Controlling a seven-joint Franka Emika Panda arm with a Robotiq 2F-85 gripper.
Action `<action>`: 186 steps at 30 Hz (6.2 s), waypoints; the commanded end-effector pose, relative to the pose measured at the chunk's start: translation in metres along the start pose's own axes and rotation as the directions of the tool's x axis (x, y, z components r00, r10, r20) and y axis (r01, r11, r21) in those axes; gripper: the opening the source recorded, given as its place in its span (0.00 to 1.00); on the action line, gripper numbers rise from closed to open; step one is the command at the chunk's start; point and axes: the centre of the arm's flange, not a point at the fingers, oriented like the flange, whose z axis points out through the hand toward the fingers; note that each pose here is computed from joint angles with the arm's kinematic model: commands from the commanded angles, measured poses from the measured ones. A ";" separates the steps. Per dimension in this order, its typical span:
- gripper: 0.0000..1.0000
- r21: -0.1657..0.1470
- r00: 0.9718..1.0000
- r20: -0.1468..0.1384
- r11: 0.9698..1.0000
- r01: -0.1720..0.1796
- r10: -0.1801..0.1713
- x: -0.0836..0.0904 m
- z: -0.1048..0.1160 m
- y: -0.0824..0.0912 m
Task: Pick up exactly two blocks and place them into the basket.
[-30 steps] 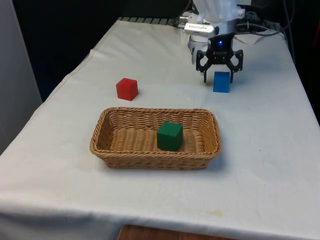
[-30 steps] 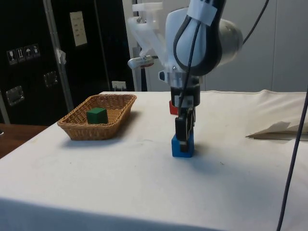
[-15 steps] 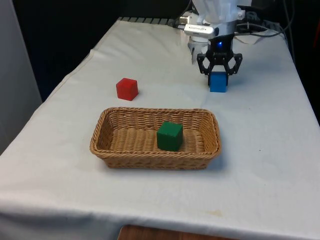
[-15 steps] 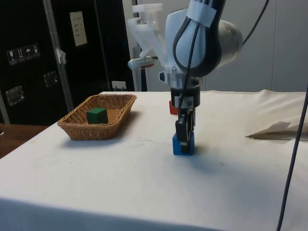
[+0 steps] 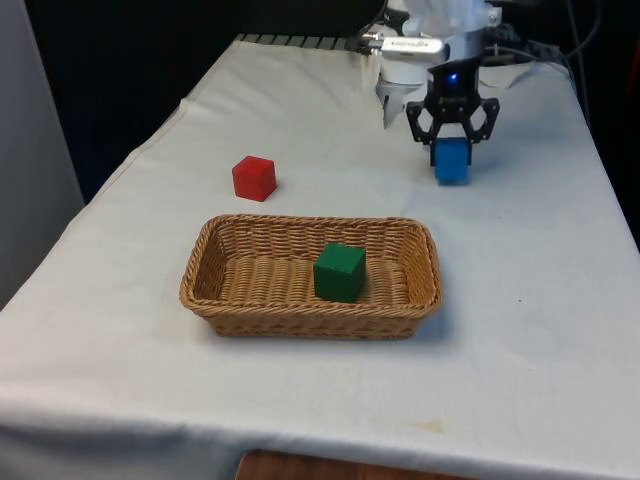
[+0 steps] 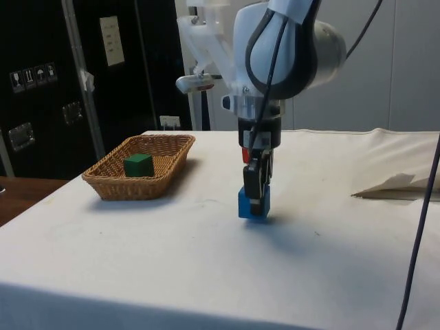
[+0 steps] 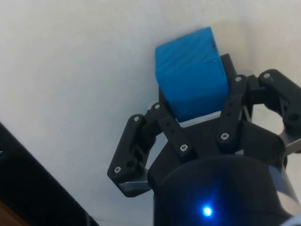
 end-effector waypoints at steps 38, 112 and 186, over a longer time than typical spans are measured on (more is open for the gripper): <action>0.00 0.108 0.997 -0.073 0.994 0.013 -0.005 0.016 -0.050 -0.048; 0.00 0.044 0.980 -0.184 0.996 -0.072 0.079 0.081 -0.115 0.034; 0.00 -0.186 0.963 -0.259 0.975 -0.121 0.070 0.215 -0.111 0.130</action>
